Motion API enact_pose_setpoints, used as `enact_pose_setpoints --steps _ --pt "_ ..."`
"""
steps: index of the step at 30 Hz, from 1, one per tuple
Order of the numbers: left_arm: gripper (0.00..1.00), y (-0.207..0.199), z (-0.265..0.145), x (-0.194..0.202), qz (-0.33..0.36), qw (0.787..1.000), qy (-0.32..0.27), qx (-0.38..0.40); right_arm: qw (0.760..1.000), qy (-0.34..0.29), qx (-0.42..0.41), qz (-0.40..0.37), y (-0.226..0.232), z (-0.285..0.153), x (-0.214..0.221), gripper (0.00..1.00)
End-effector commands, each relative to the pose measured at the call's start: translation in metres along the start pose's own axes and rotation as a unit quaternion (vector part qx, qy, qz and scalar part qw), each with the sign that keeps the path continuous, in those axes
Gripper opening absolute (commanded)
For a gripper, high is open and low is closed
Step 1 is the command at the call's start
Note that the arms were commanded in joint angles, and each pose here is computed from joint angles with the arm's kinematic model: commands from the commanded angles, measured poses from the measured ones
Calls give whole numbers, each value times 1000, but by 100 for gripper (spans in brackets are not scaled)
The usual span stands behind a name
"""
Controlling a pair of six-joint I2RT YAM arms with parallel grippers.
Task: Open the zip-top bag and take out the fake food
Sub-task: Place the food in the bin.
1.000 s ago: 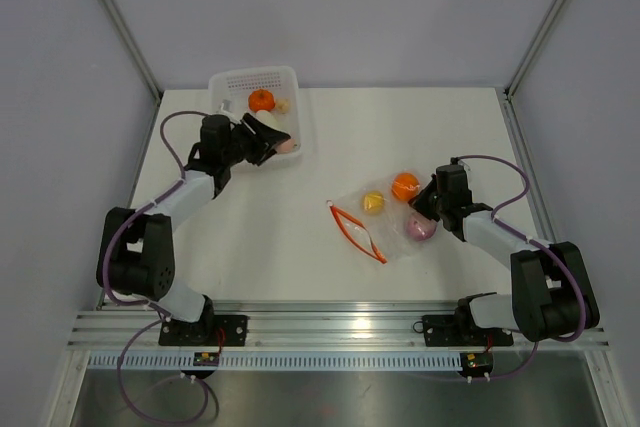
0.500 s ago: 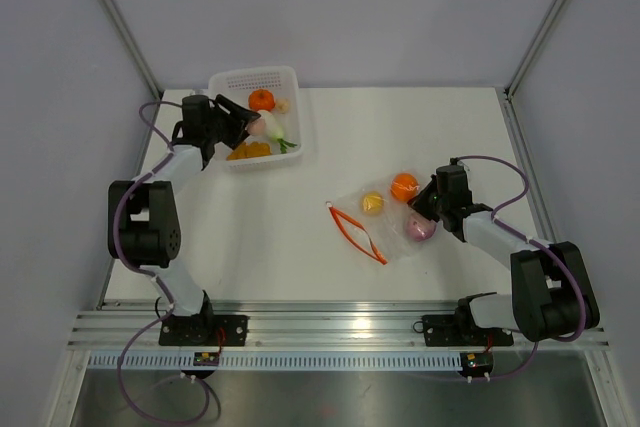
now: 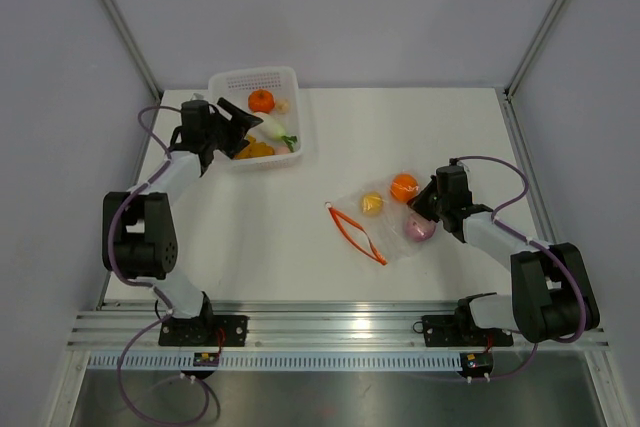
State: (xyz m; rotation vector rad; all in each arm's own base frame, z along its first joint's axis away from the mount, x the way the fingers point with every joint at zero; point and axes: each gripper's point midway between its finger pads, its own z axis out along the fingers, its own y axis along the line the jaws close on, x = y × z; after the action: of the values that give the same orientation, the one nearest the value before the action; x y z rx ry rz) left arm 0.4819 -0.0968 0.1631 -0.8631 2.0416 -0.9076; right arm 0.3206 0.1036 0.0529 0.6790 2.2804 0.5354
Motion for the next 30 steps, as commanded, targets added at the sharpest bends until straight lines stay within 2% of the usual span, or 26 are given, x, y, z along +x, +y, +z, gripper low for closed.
enact_pose_setpoints --steps 1,7,8,11,12,14,16,17,19,20,24,30 --pt "80 -51 -36 21 24 997 2 78 1000 -12 -23 -9 10 -5 -8 0" --pt "79 -70 -71 102 82 988 48 118 999 -19 -34 -3 14 -7 -9 0" --pt "79 -66 -75 126 95 986 70 118 999 -21 -38 0 15 -7 -10 0" --pt "78 -65 -87 155 133 979 85 129 999 -21 -49 7 20 -6 -10 0" --pt "78 -57 -90 176 148 976 103 125 998 -21 -51 9 21 -6 -11 0" --pt "75 -45 -92 194 169 971 122 120 998 -20 -52 10 21 -4 -11 0" --pt "70 -25 -93 215 186 965 148 113 998 -18 -52 10 21 -3 -10 0" --pt "60 -19 -93 220 192 963 150 116 998 -18 -55 10 23 -3 -11 0" --pt "48 -2 -93 234 205 957 168 116 998 -17 -55 8 23 -3 -11 0" --pt "39 4 -92 240 210 955 175 112 998 -17 -54 10 23 -3 -10 0" --pt "30 19 -92 262 218 947 206 115 998 -19 -54 9 23 -4 -12 0" --pt "27 16 -91 301 234 935 234 126 998 -20 -55 11 22 -6 -11 0"
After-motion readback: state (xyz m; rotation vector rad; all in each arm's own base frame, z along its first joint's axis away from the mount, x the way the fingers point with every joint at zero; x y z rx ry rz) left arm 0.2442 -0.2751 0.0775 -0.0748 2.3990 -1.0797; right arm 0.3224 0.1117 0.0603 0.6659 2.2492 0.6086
